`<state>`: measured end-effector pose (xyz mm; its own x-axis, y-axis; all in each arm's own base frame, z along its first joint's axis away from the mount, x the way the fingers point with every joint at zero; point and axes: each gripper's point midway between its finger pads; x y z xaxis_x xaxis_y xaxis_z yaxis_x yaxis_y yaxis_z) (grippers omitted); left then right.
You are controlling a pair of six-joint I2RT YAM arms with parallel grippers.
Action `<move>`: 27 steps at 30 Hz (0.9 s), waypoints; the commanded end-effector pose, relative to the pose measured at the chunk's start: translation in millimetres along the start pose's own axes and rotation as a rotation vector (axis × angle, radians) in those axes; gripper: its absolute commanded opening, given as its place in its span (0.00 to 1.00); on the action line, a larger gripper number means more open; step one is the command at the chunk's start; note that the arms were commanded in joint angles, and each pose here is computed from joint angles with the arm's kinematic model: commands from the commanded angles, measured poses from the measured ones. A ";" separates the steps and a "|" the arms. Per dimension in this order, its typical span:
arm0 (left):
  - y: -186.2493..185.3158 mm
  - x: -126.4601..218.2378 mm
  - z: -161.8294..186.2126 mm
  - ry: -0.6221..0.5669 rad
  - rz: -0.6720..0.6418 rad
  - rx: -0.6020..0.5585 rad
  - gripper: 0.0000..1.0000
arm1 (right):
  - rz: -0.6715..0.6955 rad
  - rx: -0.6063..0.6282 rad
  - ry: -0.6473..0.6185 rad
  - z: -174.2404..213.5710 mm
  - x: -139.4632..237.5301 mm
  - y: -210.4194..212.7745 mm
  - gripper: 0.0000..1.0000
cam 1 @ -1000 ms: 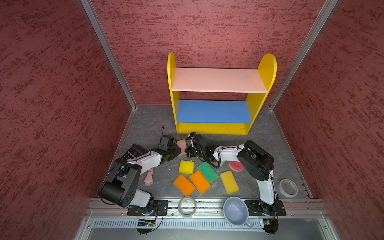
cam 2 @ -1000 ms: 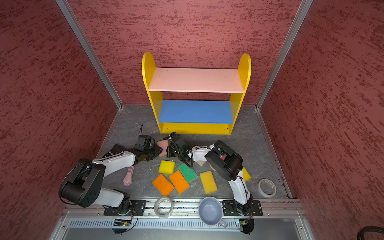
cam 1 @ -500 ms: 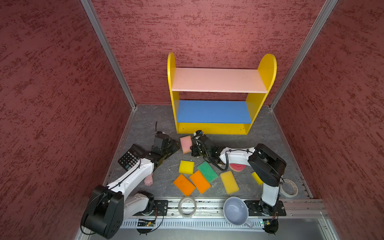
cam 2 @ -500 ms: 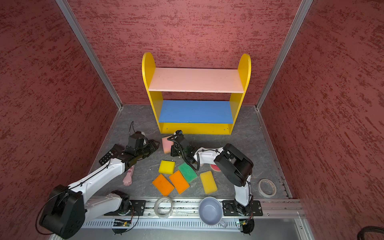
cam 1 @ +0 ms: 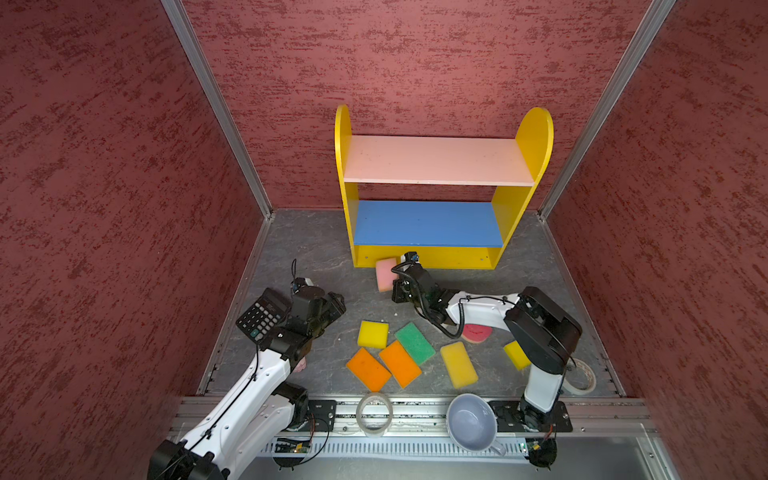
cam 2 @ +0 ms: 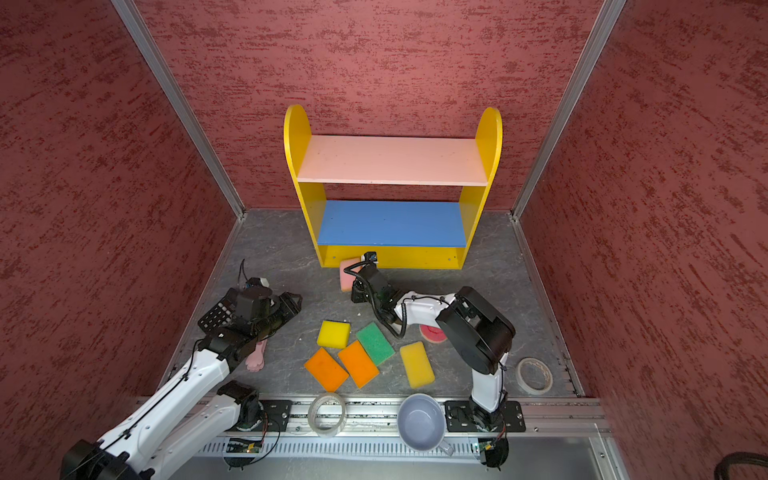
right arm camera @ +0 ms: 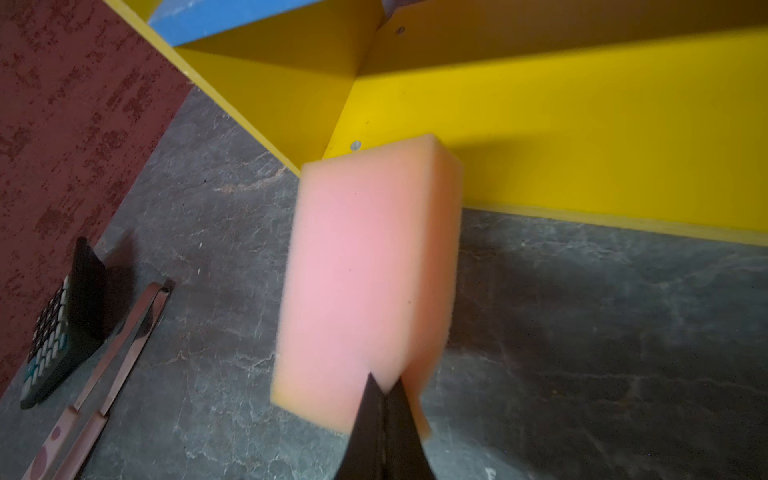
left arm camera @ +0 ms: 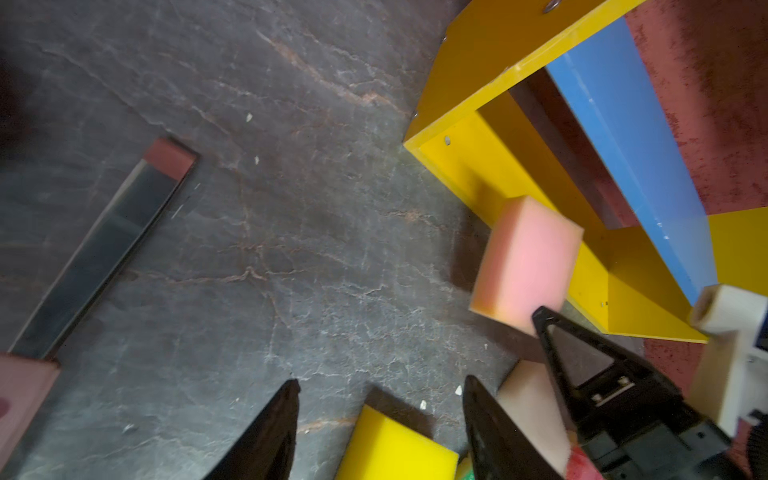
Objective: Place and organize the cleaning sponges onto the shelf
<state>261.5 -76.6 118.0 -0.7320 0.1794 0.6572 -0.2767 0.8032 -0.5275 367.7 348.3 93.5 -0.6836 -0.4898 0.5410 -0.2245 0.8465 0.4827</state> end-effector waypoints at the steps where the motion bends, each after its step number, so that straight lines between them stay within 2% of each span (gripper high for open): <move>1: 10.9 0.2 0.8 -0.002 -0.039 -0.004 0.63 | 0.015 -0.012 -0.125 -32.0 -5.3 2.4 0.00; 9: 5.8 -5.7 0.3 0.019 -0.030 -0.008 0.64 | 0.048 0.042 -0.199 -48.3 -39.0 4.3 0.00; 20: 11.5 -11.1 6.3 0.038 -0.043 0.004 0.64 | 0.085 -0.054 -0.217 -49.8 -74.2 -21.9 0.00; 23: 10.8 -11.8 6.9 0.042 -0.039 0.002 0.64 | 0.089 -0.068 -0.212 -51.0 -79.8 -27.8 0.15; 27: 12.9 -14.1 8.5 0.050 -0.049 0.002 0.64 | 0.078 -0.090 -0.206 -51.2 -75.3 -29.1 0.22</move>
<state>260.6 -73.7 98.4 -0.6822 0.1649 0.7123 -0.3207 0.8080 -0.4942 450.2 355.5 59.9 -0.8030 -0.3684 0.4685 -0.1348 0.8780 0.4594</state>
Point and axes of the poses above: each gripper's point midway between its finger pads, its own x axis back along the fingers, its own y axis along the line the jaws close on, z = x × y, and after that the axes turned 5 degrees about -x, right-handed
